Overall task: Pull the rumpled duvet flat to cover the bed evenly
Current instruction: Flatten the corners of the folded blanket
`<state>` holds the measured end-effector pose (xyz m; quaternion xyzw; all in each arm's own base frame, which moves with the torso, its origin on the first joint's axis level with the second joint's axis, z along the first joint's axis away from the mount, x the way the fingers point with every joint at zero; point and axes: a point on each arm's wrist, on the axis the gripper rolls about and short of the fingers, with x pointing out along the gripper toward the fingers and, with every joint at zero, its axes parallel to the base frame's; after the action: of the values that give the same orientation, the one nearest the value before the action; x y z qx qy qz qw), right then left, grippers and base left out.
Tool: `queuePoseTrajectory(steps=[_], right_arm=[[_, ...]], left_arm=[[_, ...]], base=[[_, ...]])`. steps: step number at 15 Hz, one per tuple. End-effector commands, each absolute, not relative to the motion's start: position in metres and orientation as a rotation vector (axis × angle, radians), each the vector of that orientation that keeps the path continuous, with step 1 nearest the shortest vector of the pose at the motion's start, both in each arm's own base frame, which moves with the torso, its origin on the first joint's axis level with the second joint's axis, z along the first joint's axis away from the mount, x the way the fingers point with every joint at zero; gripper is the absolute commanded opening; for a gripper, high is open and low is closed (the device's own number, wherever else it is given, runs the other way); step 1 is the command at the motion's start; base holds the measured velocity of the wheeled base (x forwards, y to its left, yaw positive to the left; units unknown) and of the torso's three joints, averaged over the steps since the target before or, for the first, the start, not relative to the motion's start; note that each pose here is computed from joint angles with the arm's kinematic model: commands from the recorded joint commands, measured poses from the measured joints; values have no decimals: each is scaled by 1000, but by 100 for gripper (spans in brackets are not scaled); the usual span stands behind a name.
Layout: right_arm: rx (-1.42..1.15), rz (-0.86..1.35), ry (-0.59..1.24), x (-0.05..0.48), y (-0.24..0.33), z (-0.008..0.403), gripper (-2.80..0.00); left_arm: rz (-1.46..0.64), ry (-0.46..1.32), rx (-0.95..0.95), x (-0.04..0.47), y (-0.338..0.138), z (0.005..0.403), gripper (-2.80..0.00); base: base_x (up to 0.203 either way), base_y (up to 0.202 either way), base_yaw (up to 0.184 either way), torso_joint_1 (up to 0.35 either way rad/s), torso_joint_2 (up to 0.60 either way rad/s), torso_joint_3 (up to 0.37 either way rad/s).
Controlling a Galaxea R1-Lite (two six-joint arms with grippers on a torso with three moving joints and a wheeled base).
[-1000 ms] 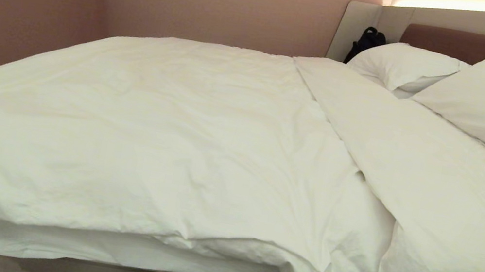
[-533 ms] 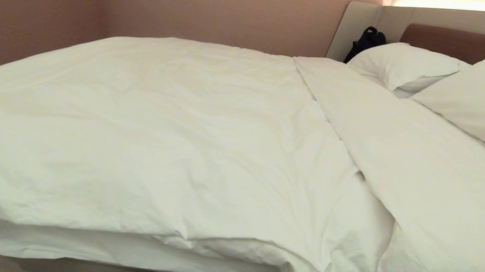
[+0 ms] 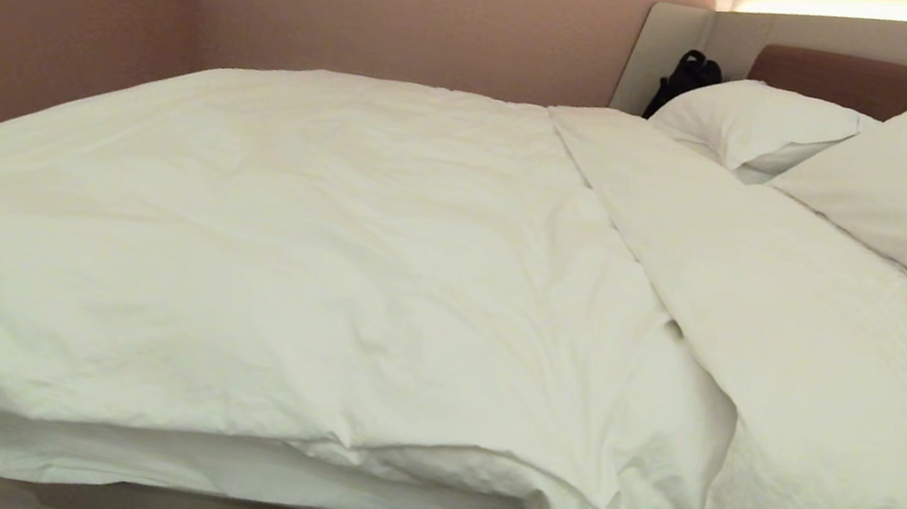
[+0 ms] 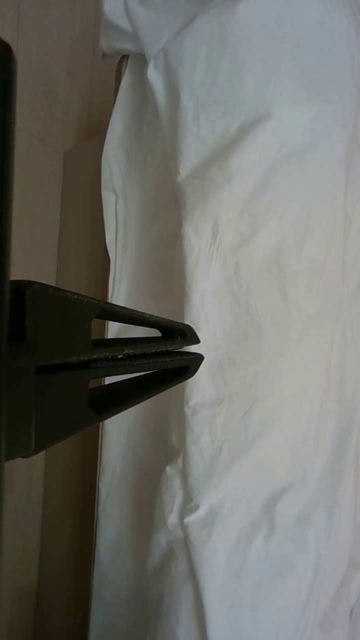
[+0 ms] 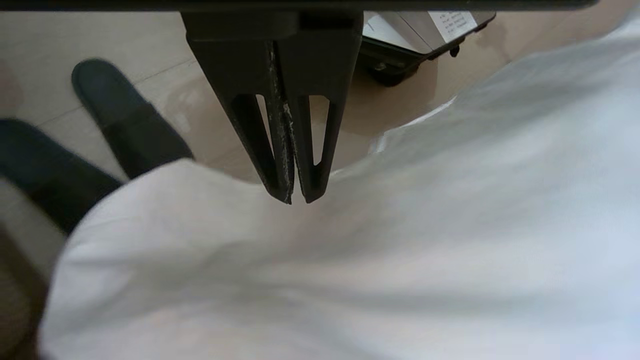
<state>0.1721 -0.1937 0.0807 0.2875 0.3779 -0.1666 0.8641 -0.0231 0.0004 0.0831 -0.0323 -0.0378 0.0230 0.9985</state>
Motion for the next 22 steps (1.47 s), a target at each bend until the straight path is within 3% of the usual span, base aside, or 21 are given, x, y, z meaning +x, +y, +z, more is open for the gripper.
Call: queuePoseTrajectory(steps=[1,7,12,19,22], right_arm=[[554,-339,723,161,-179,110,-280],[479,-179,611,126,-111,173,-280],[417,7,560,94,-47,200,-280],[318,109,450,26,1,206,-280],[349,226,525,16,8,199,-280]], left_arm=[[47,-77,-65,-23,0,83,-280],[47,-76,-65,-23,0,83,-280],[47,-76,-65,-23,0,83,-280],[47,-77,-65,-23,0,83,-280],[47,-75,-65,-23,0,83,-280]], base=[[0,0,0,0,0,0],[0,0,0,0,0,0],[0,0,0,0,0,0],[0,0,0,0,0,0],[0,0,0,0,0,0]])
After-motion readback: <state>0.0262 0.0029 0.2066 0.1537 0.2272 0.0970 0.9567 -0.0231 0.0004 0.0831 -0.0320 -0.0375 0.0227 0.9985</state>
